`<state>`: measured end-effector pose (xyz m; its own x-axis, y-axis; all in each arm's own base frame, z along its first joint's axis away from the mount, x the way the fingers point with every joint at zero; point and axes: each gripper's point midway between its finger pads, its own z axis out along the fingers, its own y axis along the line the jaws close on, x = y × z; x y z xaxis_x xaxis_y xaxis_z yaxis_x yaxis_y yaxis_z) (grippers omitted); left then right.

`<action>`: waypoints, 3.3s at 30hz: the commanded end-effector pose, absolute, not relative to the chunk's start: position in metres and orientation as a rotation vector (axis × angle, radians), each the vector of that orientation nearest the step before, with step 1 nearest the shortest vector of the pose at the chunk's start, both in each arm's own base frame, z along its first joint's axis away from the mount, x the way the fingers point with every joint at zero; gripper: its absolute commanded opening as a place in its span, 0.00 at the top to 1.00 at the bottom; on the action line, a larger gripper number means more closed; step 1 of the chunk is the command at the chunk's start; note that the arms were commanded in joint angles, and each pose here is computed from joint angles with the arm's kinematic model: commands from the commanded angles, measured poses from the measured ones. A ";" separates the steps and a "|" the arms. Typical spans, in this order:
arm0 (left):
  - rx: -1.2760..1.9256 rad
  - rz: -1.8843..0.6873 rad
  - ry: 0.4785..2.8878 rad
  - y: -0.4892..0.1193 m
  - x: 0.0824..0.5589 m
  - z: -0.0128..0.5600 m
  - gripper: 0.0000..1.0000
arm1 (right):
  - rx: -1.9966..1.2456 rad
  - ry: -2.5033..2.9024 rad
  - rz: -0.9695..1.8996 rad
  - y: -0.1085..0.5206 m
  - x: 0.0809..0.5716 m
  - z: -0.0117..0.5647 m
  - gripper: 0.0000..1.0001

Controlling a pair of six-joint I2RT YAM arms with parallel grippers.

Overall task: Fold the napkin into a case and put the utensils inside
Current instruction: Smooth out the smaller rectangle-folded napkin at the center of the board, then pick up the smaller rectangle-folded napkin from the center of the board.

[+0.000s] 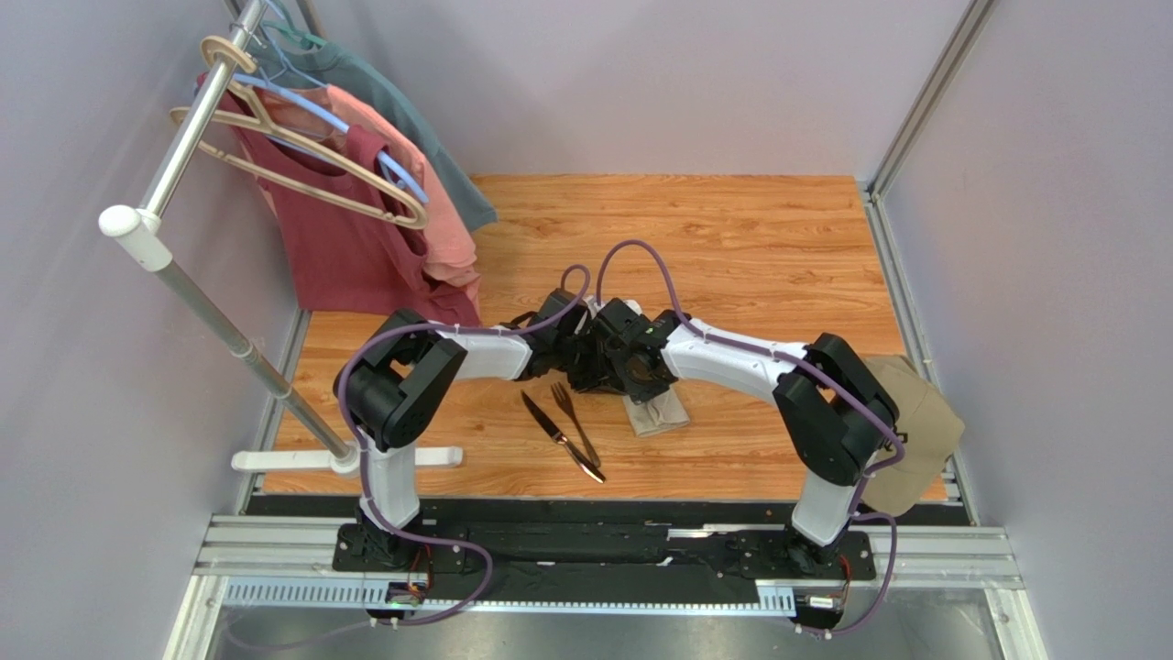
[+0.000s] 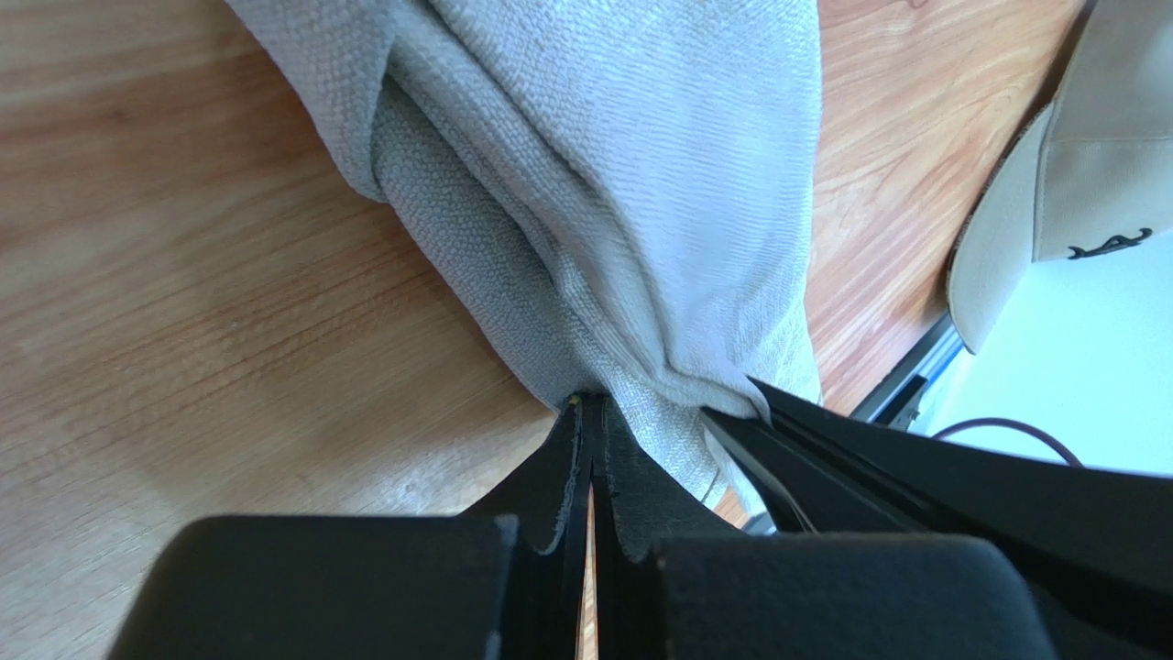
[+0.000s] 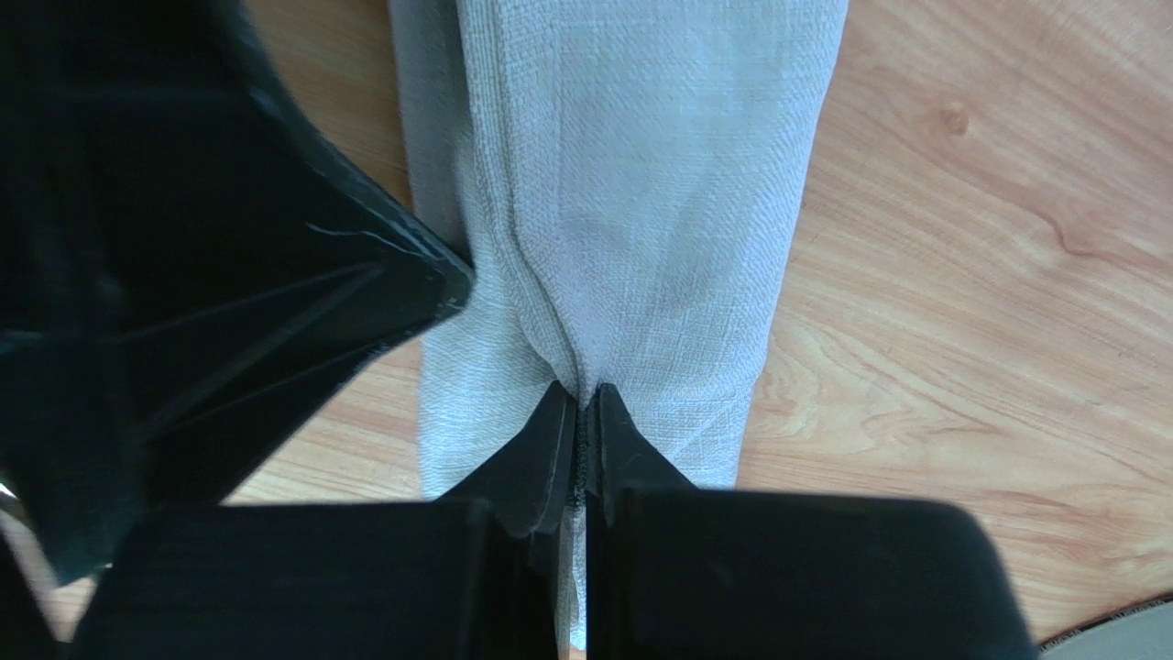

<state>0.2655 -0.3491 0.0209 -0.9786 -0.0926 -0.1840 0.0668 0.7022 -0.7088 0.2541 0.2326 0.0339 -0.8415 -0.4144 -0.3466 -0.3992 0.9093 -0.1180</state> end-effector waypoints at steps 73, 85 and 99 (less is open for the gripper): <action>-0.177 -1.048 2.748 -0.333 0.293 -0.012 0.97 | -0.491 2.573 0.020 0.272 0.275 0.026 0.49; -0.279 -1.087 2.724 -0.329 0.296 -0.012 0.95 | -0.522 2.605 -0.193 0.252 0.249 -0.022 0.89; -0.197 -0.896 2.430 -0.247 0.321 0.145 0.44 | -0.404 2.550 0.621 0.333 0.255 0.069 1.00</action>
<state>0.3206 -0.2802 0.0791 -0.9162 -0.3125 -0.2509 -0.0456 0.7033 -0.7094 0.2558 0.2925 0.0284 -0.8055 -0.3058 -0.5077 -0.3667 0.9301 0.0216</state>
